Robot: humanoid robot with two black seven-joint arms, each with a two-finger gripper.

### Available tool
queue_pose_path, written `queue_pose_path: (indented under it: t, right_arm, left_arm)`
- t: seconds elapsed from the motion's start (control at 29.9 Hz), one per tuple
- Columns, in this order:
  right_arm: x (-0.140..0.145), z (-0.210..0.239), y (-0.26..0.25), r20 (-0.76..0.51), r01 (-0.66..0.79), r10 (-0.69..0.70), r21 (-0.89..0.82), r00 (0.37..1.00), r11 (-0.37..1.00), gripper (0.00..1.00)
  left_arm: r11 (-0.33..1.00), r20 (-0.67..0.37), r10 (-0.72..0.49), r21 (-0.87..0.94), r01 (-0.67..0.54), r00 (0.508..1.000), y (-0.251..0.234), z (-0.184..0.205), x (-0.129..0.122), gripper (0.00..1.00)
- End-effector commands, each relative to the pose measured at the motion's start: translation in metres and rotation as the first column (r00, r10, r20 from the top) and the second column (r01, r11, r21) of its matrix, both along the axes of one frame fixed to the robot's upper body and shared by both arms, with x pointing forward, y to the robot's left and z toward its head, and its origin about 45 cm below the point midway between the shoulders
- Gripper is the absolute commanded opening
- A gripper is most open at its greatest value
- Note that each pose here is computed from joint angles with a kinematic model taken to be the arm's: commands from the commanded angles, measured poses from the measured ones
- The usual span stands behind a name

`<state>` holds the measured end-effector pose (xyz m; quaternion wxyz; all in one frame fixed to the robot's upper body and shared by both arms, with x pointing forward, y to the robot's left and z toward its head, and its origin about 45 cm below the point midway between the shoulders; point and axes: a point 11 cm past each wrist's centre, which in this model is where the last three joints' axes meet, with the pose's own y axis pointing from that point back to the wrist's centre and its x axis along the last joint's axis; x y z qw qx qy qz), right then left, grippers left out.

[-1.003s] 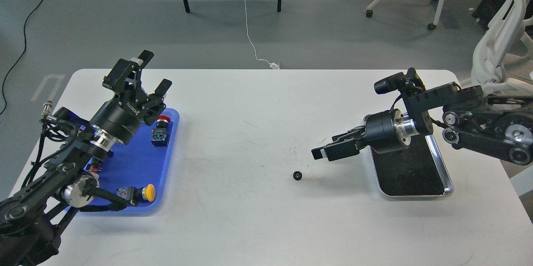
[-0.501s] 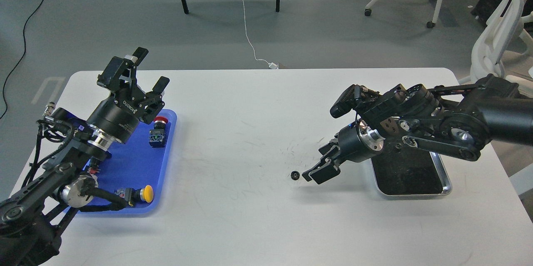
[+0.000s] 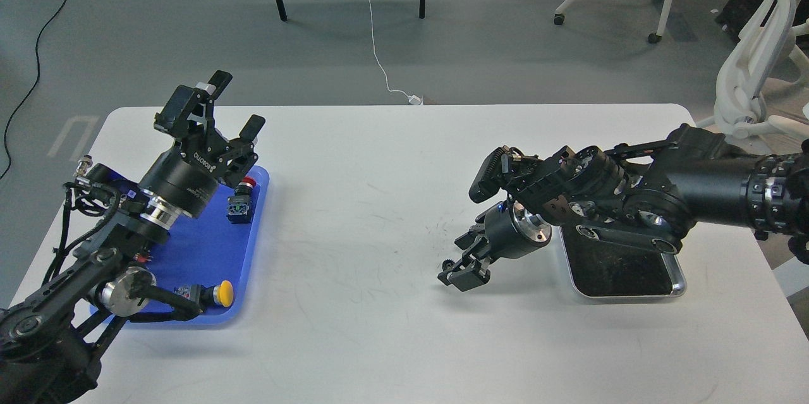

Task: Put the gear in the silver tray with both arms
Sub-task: 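Lower the right gripper onto the second gear and close it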

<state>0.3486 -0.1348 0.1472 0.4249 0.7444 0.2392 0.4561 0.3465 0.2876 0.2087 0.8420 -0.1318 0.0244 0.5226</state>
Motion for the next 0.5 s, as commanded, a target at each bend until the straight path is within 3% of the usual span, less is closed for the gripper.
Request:
queue_pose_path:
  t: [0.0, 0.1, 0.27, 0.47]
  right_arm:
    - [0.0008, -0.0034, 0.0033, 0.010, -0.010, 0.010, -0.002, 1.000, 1.000, 0.66]
    - [0.0000, -0.0077, 0.0042, 0.011, -0.015, 0.015, -0.009, 1.000, 1.000, 0.66]
    - [-0.0002, -0.0095, 0.0062, 0.013, -0.022, 0.023, -0.016, 1.000, 1.000, 0.55]
    - [0.0002, -0.0105, 0.0052, 0.013, -0.021, 0.021, -0.020, 1.000, 1.000, 0.31]
  left_arm:
    - [1.000, 0.002, -0.004, -0.003, 0.004, 1.000, -0.0014, 0.0009, -0.0011, 0.98]
    - [1.000, 0.004, -0.004, -0.004, 0.004, 1.000, -0.0014, 0.0016, -0.0010, 0.98]
    - [1.000, 0.007, 0.007, -0.007, -0.007, 1.000, 0.0019, 0.0026, -0.0008, 0.98]
    - [1.000, 0.003, 0.008, -0.007, -0.008, 1.000, 0.0023, 0.0010, -0.0019, 0.98]
